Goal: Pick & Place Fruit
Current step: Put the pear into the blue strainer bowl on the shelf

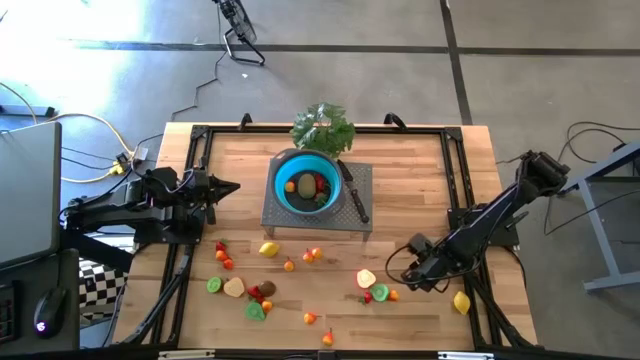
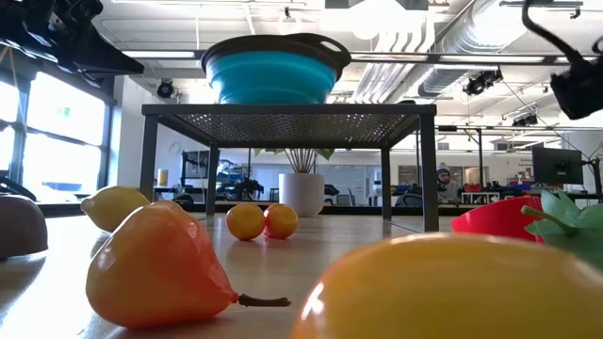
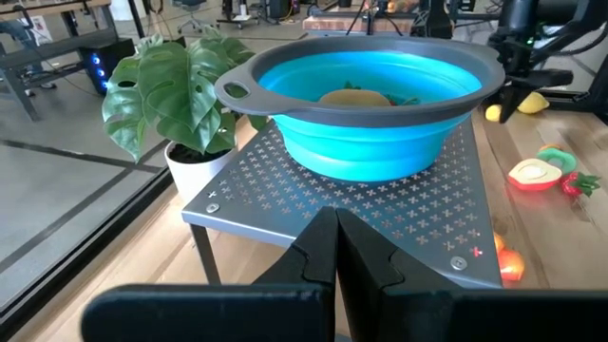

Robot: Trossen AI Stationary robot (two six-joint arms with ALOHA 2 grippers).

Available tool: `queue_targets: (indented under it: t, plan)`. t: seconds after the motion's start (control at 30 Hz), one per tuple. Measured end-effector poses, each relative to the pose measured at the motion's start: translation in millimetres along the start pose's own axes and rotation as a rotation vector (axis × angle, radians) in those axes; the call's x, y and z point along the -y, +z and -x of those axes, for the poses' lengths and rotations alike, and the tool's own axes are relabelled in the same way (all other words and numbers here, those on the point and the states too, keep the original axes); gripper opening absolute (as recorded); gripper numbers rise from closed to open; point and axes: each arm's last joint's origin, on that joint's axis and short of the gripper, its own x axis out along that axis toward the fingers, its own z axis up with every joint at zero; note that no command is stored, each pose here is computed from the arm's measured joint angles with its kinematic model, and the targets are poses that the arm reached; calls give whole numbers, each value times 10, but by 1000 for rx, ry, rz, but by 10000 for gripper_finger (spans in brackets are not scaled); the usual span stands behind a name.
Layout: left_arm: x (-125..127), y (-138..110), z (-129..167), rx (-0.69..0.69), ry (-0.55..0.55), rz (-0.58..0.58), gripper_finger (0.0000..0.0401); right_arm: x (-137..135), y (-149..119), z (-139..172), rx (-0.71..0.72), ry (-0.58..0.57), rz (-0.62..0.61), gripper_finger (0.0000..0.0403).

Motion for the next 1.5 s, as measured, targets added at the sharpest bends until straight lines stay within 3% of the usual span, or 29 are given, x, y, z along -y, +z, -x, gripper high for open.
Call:
queue_targets:
  t: [0.23, 0.5, 1.0, 1.5]
  plan:
    - [0, 0, 0, 0, 0, 0, 0, -190, 87, 120, 90, 112, 43, 117]
    - [0, 0, -1, 0, 0, 0, 0, -436, 368, 220, 263, 314, 67, 113]
    - [0, 0, 0, 0, 0, 0, 0, -782, 1102, 612, 772, 712, 362, 116]
    - [0, 0, 0, 0, 0, 0, 0, -713, 1548, 872, 1139, 703, 498, 118]
